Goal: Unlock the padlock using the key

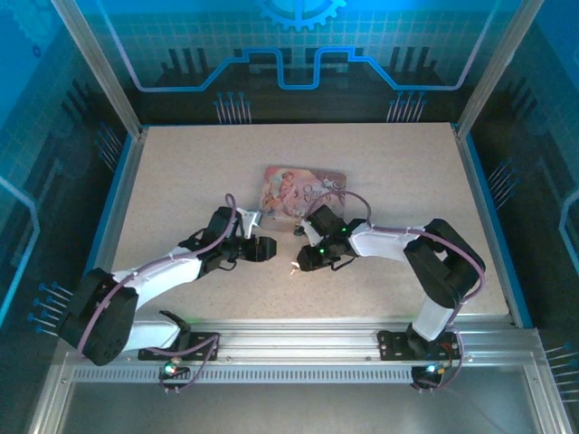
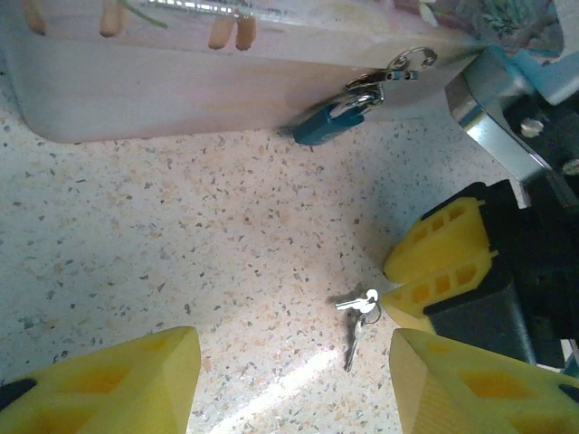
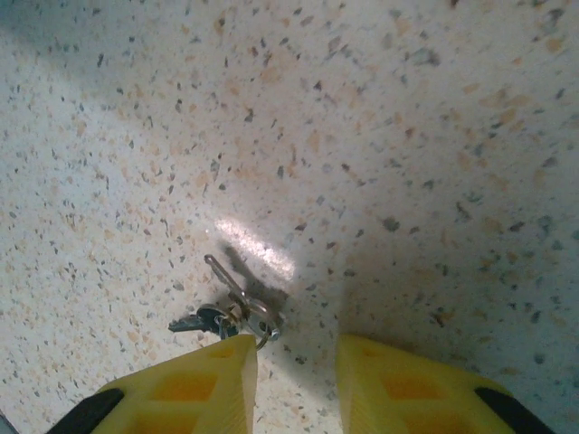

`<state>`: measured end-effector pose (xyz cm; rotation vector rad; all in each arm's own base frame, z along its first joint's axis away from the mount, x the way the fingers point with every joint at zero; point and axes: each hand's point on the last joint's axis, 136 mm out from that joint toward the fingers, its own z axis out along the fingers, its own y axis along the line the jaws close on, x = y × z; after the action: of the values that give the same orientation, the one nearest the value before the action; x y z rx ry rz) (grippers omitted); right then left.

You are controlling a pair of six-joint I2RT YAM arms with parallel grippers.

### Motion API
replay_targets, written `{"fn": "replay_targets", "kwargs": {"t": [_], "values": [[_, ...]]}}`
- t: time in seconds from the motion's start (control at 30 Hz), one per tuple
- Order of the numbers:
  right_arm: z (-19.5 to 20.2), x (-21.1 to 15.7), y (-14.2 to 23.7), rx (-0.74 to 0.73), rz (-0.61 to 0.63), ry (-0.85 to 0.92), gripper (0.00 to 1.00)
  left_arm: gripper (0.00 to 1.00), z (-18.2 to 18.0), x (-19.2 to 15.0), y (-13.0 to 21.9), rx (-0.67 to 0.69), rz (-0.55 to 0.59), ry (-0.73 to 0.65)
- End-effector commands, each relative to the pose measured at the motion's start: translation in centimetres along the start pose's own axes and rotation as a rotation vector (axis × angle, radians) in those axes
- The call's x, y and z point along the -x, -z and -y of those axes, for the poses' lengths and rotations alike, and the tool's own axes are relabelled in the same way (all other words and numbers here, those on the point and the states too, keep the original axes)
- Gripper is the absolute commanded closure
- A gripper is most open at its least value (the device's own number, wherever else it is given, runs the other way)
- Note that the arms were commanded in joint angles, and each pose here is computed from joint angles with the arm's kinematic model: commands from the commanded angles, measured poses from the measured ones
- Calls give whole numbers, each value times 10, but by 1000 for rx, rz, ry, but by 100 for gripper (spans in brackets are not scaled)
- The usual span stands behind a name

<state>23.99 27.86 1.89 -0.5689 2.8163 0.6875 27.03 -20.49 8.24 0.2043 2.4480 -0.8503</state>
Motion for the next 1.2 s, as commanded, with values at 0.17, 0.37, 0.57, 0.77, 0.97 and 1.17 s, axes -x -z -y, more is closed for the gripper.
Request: {"fn": "replay_targets", "kwargs": {"t": [0.17, 0.37, 0.57, 0.77, 0.97, 1.17], "values": [[-3, 4, -4, 42, -7, -23, 68, 41, 4, -3, 10, 4, 6, -16], [-4, 4, -11, 52, -34, -7, 69, 41, 2, -5, 11, 11, 1, -14], [-6, 0, -19, 77, -66, -9, 70, 41, 0, -7, 13, 21, 2, -17], [-13, 0, -19, 105, -76, 0, 70, 41, -2, -9, 16, 34, 1, -26], [-20, -1, -24, 108, -90, 20, 71, 41, -2, -9, 16, 35, 0, -24], [-24, -1, -27, 118, -93, 27, 73, 41, -3, -10, 17, 38, -3, -24]]}}
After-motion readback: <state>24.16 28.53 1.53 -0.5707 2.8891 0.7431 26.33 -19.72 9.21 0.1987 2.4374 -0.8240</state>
